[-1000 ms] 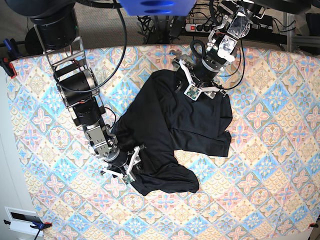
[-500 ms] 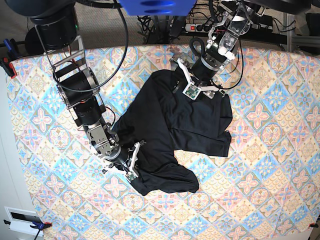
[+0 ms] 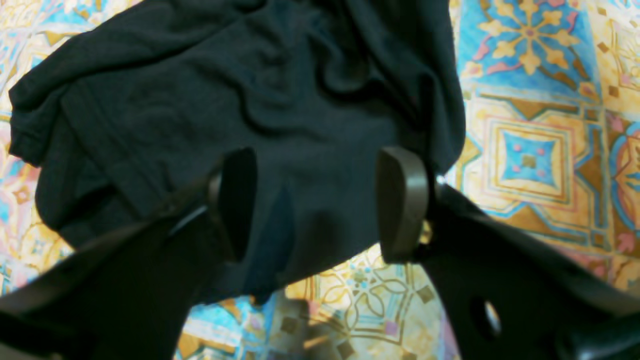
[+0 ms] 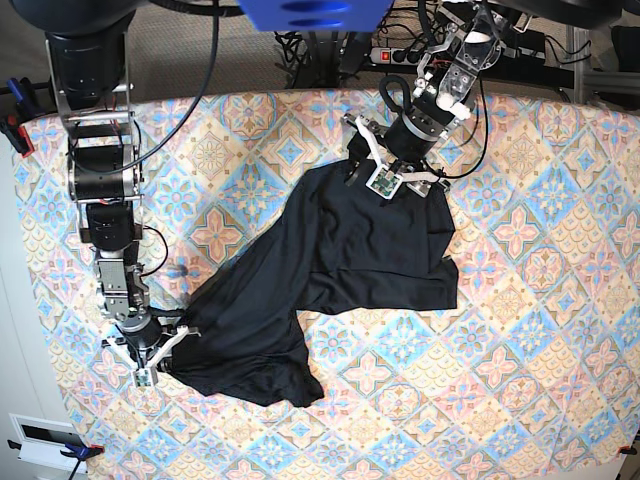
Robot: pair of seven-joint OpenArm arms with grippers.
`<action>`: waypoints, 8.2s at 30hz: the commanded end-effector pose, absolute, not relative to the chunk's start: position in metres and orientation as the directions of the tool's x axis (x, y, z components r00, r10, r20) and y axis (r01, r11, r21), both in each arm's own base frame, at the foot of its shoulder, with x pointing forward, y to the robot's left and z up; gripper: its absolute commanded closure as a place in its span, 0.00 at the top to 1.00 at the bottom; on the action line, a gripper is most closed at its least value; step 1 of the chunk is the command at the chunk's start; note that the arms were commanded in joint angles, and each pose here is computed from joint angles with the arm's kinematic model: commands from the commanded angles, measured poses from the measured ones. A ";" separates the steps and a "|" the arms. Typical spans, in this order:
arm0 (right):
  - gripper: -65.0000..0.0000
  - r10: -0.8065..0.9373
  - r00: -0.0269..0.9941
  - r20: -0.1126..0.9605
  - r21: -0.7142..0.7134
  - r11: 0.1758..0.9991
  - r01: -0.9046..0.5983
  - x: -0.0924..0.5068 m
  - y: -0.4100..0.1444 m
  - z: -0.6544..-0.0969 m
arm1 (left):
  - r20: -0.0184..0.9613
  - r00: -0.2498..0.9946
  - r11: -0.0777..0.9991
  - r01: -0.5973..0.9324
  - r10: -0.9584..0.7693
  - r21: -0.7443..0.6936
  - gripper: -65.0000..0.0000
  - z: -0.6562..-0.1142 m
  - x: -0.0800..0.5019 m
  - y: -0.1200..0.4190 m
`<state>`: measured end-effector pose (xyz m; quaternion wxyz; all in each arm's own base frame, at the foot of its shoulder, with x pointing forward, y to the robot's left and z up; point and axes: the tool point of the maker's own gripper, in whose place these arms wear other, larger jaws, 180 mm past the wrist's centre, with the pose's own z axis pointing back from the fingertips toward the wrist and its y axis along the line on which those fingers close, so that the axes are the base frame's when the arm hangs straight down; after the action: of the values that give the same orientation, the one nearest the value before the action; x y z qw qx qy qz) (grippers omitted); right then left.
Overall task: Layout the t-shirt on the table in an organized manner, then fold the t-shirt properly
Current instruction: 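Drag the hem with the right gripper away from the left gripper, then move the left gripper to the shirt's middle and grasp a shoulder edge, then pull the grasped edge with the left gripper away from the right gripper, then stretch the shirt taut between both grippers, right gripper pulling outward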
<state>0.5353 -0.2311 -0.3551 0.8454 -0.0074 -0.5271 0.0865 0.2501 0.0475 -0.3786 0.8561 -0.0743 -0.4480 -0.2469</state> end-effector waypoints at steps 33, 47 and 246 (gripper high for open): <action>0.28 0.121 0.253 0.960 -0.182 0.956 0.231 0.455 -0.369 -0.298 | 0.791 0.538 0.877 0.480 -0.291 -0.004 0.44 -0.376 0.251 0.041; 0.28 0.145 0.174 0.974 -0.172 0.973 0.155 0.436 -0.316 -0.290 | 0.835 0.524 0.879 0.463 -0.167 -0.114 0.17 -0.352 0.296 0.032; 0.39 -0.483 0.464 0.743 0.368 0.873 0.319 0.400 -0.298 -0.414 | 0.469 0.882 0.998 0.016 -0.041 0.056 0.19 -0.509 0.241 0.321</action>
<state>0.3954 -0.2922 -0.4212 0.8521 0.0961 -0.4578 -0.2347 0.3067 0.3023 -0.4569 0.9161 -0.0354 -0.3994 0.0013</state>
